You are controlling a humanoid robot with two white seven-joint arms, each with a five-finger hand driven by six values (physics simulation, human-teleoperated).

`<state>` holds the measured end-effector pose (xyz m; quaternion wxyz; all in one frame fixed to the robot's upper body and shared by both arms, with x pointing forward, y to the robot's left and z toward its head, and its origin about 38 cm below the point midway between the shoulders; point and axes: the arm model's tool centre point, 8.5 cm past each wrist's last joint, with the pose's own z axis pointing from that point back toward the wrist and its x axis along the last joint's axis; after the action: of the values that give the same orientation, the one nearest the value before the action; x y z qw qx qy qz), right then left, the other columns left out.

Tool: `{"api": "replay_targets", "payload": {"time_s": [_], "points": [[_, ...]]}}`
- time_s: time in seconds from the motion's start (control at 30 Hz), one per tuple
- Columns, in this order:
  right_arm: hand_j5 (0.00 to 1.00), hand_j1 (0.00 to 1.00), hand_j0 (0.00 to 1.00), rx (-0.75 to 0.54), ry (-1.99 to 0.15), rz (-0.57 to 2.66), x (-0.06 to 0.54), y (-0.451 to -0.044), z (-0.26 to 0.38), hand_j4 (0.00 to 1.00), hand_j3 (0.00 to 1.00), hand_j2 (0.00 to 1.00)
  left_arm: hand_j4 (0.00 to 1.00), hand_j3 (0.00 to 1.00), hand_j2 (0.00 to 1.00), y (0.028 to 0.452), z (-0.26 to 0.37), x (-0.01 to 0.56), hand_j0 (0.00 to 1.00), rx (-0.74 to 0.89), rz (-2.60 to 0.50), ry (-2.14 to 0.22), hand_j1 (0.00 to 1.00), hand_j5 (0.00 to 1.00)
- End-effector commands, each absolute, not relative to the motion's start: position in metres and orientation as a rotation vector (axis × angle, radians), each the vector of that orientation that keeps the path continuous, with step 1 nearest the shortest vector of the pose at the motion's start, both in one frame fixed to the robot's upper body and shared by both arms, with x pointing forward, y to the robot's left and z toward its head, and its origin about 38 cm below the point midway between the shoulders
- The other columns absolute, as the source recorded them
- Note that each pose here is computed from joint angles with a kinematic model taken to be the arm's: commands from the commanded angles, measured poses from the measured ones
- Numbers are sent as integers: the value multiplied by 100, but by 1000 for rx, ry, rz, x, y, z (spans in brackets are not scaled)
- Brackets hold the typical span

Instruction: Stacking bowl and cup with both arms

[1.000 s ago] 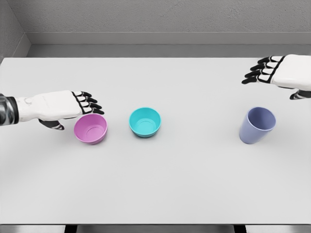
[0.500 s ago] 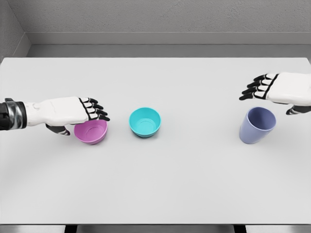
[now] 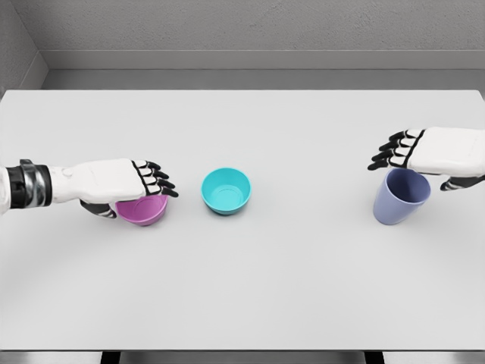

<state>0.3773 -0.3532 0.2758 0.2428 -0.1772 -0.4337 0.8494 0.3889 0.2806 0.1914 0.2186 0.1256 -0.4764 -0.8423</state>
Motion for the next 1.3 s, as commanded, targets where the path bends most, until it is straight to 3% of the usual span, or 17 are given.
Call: {"api": "replay_targets", "payload": {"time_s": [0.0, 1.27], "points": [[100, 100, 100, -485, -1180, 2320, 378, -353, 274, 100, 100, 100, 100, 100, 100, 280, 191, 389, 100, 343, -2328, -1319, 100, 100], [100, 100, 100, -462, -1108, 2285, 389, -365, 247, 100, 100, 100, 100, 100, 100, 276, 186, 402, 100, 340, -2311, -1315, 100, 100]]}}
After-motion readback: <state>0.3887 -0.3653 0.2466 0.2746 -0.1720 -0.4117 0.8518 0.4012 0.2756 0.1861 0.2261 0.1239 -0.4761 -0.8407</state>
